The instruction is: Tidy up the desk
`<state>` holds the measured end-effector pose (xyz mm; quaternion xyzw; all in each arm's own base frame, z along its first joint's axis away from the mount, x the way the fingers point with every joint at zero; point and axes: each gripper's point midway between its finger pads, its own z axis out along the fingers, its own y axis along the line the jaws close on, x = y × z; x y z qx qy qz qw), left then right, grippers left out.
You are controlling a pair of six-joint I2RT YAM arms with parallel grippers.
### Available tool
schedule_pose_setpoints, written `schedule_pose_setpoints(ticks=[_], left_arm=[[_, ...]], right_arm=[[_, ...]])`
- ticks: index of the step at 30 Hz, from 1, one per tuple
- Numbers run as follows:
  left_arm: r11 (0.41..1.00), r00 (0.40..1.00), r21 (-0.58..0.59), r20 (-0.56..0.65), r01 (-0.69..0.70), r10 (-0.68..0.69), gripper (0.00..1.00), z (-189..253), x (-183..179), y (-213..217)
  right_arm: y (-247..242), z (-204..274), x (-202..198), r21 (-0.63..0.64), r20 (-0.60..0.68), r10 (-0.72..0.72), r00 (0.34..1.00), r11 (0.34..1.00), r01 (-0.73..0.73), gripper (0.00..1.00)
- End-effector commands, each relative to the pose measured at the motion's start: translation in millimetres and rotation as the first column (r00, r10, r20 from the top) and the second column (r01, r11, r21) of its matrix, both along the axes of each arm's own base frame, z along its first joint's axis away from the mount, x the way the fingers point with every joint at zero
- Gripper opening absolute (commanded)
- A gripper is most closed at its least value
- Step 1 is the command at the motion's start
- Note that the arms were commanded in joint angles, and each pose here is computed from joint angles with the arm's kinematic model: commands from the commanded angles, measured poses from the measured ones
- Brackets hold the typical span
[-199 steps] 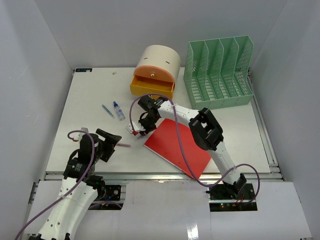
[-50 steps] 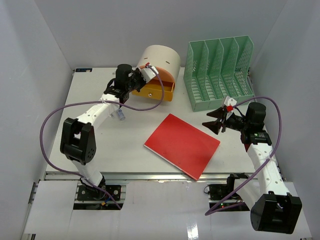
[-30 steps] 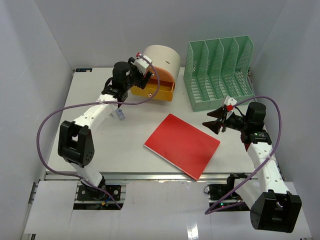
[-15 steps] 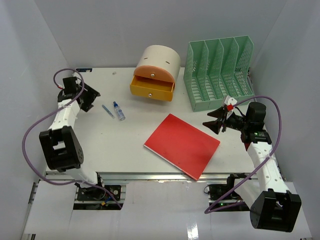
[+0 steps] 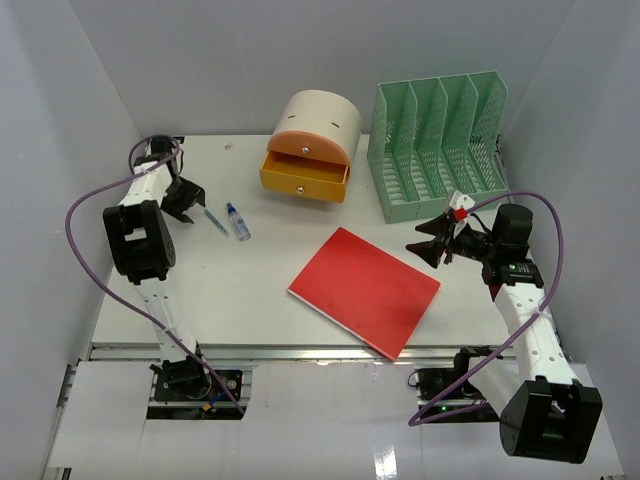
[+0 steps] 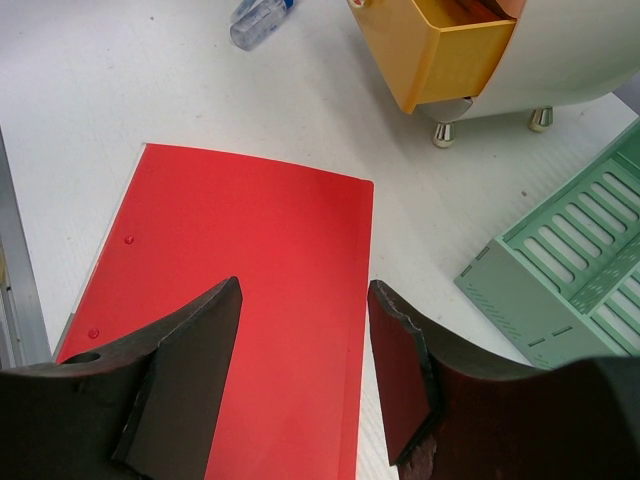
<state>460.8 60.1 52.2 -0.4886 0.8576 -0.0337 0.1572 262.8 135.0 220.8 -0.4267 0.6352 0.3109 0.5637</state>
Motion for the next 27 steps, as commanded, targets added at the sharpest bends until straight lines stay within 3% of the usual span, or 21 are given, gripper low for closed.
schedule_pose_setpoints(ticks=[1,16,20,23,27], left_arm=[[0.997,1.000,0.072,-0.015,0.025,-0.024,0.67,23,11,-5],[0.989,0.990,0.109,-0.104,0.103,-0.092,0.62,3,19,-25],[0.988,0.985,0.090,-0.128,0.127,-0.115,0.55,-5,12,-33],[0.988,0.983,0.070,-0.136,0.136,-0.125,0.43,-9,9,-39],[0.986,0.979,0.068,-0.146,0.150,-0.139,0.40,-12,7,-43]], right_arm=[[-1,7,2,-0.005,0.032,0.004,0.999,1.000,-0.004,0.60],[-2,11,2,-0.009,0.050,-0.003,0.999,1.000,0.003,0.61],[-2,11,1,-0.009,0.054,-0.003,0.999,1.000,0.003,0.61],[-3,13,1,-0.010,0.061,-0.004,0.998,1.000,0.005,0.61],[-3,14,0,-0.010,0.067,-0.006,0.998,1.000,0.007,0.61]])
